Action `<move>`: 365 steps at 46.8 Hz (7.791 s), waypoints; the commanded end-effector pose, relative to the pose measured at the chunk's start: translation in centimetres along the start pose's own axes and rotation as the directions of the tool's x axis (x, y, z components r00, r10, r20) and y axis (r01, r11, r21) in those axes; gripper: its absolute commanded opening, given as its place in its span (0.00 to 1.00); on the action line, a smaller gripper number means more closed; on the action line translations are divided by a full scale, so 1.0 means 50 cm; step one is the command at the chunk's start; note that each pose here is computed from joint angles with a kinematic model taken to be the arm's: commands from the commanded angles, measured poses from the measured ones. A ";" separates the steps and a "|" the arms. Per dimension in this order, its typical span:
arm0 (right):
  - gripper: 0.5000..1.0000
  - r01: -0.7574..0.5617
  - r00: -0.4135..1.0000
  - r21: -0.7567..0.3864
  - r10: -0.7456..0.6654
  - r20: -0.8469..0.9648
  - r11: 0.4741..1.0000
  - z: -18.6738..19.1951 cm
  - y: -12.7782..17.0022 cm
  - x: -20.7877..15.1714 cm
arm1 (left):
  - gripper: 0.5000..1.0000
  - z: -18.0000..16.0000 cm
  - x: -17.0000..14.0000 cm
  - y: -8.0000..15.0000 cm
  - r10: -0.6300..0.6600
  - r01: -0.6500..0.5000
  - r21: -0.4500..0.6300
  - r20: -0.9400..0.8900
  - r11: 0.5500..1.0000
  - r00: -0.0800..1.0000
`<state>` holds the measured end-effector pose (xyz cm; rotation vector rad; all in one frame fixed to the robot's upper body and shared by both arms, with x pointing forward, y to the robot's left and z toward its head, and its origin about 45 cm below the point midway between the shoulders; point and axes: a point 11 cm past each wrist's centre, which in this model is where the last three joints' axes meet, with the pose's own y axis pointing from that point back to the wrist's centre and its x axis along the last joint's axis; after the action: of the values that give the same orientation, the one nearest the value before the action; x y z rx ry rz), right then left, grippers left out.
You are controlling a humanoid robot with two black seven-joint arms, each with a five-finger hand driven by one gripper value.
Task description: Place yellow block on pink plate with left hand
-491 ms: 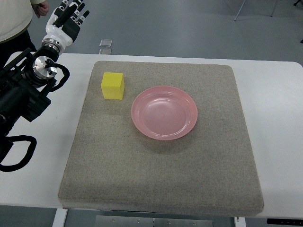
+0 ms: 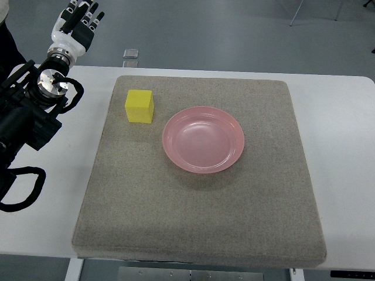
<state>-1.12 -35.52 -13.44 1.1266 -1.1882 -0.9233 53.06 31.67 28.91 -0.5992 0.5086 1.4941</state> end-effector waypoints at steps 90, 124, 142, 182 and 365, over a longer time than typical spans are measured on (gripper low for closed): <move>0.85 0.001 1.000 0.000 -0.001 0.000 1.000 0.000 0.000 0.000 | 0.98 -0.050 -0.094 0.021 -0.247 0.182 0.213 0.337 0.960 0.908; 0.85 0.001 1.000 0.000 -0.001 0.000 1.000 0.000 0.000 0.000 | 0.98 -0.028 -0.141 0.062 -0.620 0.174 0.597 0.774 0.783 0.129; 0.85 0.000 1.000 0.000 0.000 0.000 1.000 0.000 0.000 0.000 | 0.98 0.026 -0.164 0.062 -0.645 0.113 0.696 0.705 0.709 -0.297; 0.85 0.000 1.000 -0.001 0.000 -0.001 1.000 0.002 0.000 0.000 | 0.95 -0.086 -0.096 0.074 -0.661 0.024 0.763 0.575 0.646 -0.482; 0.85 0.000 1.000 0.000 0.000 0.000 1.000 0.000 0.000 0.000 | 0.00 -0.297 -0.277 0.158 -0.735 0.124 0.924 0.365 0.363 -0.572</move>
<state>-1.12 -35.52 -13.44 1.1269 -1.1882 -0.9239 45.56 11.22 26.41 0.8106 -0.8012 0.1445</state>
